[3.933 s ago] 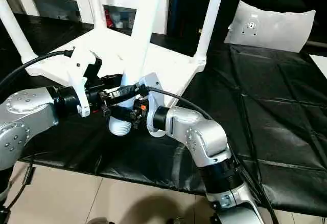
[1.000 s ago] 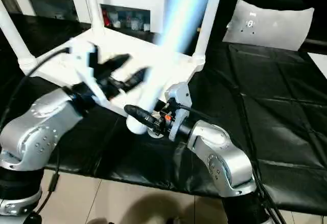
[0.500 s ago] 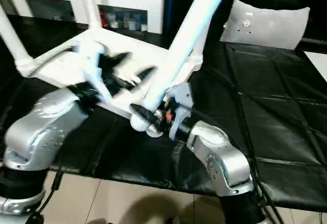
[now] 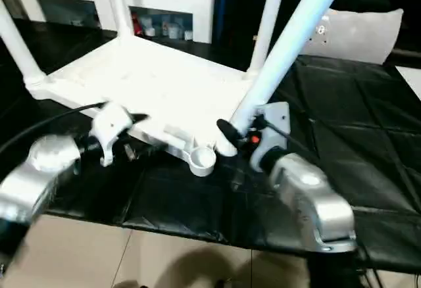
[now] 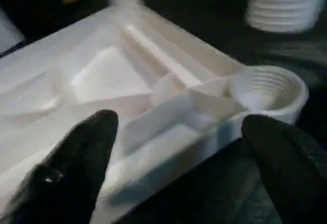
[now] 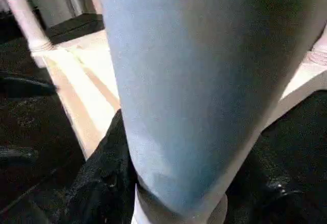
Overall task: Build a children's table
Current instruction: Pick table leg, then rotate table base
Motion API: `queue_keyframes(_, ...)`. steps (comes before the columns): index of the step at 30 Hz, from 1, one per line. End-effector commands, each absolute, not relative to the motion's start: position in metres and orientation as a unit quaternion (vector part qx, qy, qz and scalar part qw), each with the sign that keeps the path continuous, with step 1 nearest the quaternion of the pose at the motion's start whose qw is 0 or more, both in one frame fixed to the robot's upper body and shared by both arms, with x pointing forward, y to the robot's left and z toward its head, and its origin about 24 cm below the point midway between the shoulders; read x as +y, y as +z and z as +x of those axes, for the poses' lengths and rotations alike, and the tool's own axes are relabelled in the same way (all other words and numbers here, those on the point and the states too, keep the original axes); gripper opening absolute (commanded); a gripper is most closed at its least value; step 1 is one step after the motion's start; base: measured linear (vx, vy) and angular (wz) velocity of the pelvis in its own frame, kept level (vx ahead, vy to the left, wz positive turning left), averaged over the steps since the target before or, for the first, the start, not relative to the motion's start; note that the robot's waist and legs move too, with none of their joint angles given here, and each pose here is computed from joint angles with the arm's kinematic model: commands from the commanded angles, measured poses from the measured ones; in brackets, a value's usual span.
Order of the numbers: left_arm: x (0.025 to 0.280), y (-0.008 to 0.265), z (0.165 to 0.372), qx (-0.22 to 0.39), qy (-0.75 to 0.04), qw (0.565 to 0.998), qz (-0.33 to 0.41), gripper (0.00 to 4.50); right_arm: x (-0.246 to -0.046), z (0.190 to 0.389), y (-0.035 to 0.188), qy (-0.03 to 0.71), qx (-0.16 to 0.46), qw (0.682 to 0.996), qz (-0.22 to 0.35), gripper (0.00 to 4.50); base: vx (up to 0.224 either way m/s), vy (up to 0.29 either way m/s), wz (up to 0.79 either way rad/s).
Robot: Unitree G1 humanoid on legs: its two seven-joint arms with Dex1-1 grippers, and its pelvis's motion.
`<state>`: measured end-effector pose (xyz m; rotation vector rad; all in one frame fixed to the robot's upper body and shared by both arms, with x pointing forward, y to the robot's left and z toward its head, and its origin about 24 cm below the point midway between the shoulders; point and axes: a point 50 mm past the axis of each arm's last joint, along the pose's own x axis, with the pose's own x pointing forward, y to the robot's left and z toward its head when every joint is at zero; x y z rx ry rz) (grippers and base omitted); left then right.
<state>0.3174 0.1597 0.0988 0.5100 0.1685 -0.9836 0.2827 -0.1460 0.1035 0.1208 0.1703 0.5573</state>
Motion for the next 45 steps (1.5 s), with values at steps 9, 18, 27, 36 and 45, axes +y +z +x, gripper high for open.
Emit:
queue_keyframes(9,0.145,0.089,0.349,0.121,-0.559,0.744,0.346,3.23,-0.145,0.27,0.114,0.322,0.077,0.943,0.044,1.9,0.0,0.0,0.0)
queue_keyframes(18,0.141,0.084,0.364,0.173,-0.579,0.683,0.41,2.46,-0.151,0.254,0.117,0.336,0.087,0.937,0.035,1.9,0.0,0.0,0.0)
queue_keyframes(27,0.142,0.092,0.366,0.257,-0.621,0.626,0.396,1.66,-0.149,0.252,0.118,0.352,0.091,0.931,0.032,1.9,0.0,0.0,0.0)
queue_keyframes(36,0.15,0.082,0.37,0.293,-0.563,0.622,0.458,1.0,-0.144,0.255,0.118,0.362,0.088,0.928,0.023,1.9,0.0,0.0,0.0)
queue_keyframes(45,0.14,0.076,0.374,0.284,-0.512,0.749,0.31,0.6,-0.14,0.256,0.119,0.359,0.077,0.929,0.035,1.9,0.0,0.0,0.0)
